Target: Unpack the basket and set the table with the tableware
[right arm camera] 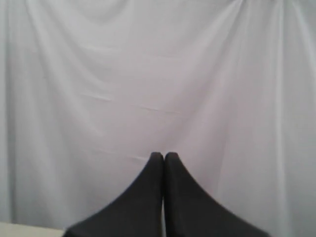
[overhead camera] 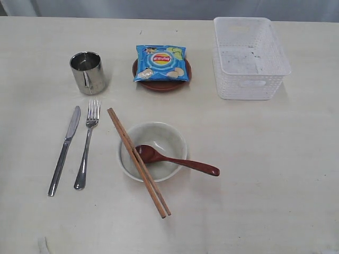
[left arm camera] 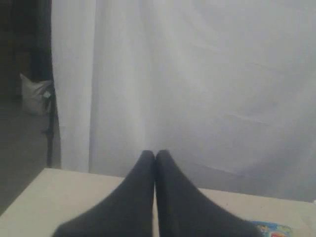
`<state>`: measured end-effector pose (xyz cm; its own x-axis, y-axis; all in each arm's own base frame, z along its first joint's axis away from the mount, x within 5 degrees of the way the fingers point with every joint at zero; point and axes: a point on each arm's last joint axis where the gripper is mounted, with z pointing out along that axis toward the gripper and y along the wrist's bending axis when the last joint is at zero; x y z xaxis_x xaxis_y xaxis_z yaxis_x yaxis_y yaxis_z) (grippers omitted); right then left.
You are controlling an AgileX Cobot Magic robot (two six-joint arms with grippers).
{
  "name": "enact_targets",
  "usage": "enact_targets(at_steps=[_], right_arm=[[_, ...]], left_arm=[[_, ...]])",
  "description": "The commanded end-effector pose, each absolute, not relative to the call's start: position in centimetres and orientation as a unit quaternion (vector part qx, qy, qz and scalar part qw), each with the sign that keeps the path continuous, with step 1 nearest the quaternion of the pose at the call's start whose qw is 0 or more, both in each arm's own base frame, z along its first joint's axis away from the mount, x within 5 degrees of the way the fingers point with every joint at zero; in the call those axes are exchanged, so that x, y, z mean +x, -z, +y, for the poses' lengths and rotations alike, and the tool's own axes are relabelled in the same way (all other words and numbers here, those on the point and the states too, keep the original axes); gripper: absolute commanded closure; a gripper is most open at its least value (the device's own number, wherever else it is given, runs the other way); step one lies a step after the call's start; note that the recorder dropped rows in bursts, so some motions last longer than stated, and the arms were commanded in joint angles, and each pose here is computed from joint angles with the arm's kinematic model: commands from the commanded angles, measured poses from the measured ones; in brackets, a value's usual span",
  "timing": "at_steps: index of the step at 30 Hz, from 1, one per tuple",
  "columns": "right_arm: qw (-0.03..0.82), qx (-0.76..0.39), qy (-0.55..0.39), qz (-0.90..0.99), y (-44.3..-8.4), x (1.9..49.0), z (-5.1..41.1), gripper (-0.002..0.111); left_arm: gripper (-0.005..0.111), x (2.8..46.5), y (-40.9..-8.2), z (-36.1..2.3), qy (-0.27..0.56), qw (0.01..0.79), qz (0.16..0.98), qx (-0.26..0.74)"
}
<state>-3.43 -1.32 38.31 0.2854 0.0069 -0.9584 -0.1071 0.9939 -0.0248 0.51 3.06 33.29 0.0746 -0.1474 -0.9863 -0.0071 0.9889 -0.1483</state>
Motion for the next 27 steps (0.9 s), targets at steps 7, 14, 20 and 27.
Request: enact_targets(at_steps=[7,14,20,27], right_arm=[[0.761,-0.099,-0.148,0.624,-32.8,0.6,1.6,0.109],[0.701,-0.081,-0.137,0.695,-25.1,4.1,1.9,0.109],[0.700,-0.048,-0.160,0.695,-24.0,4.5,1.8,0.109],[0.702,-0.011,-0.200,0.684,-24.4,4.5,1.8,0.109]], left_arm=[[0.107,1.5,-30.7,0.1,0.121,0.701,0.703,0.005],[0.107,3.6,-26.2,-0.6,0.132,0.665,0.735,0.003],[0.107,4.0,-24.5,-0.8,0.156,0.642,0.750,-0.020],[0.107,4.0,-24.8,-0.9,0.198,0.644,0.737,-0.056]])
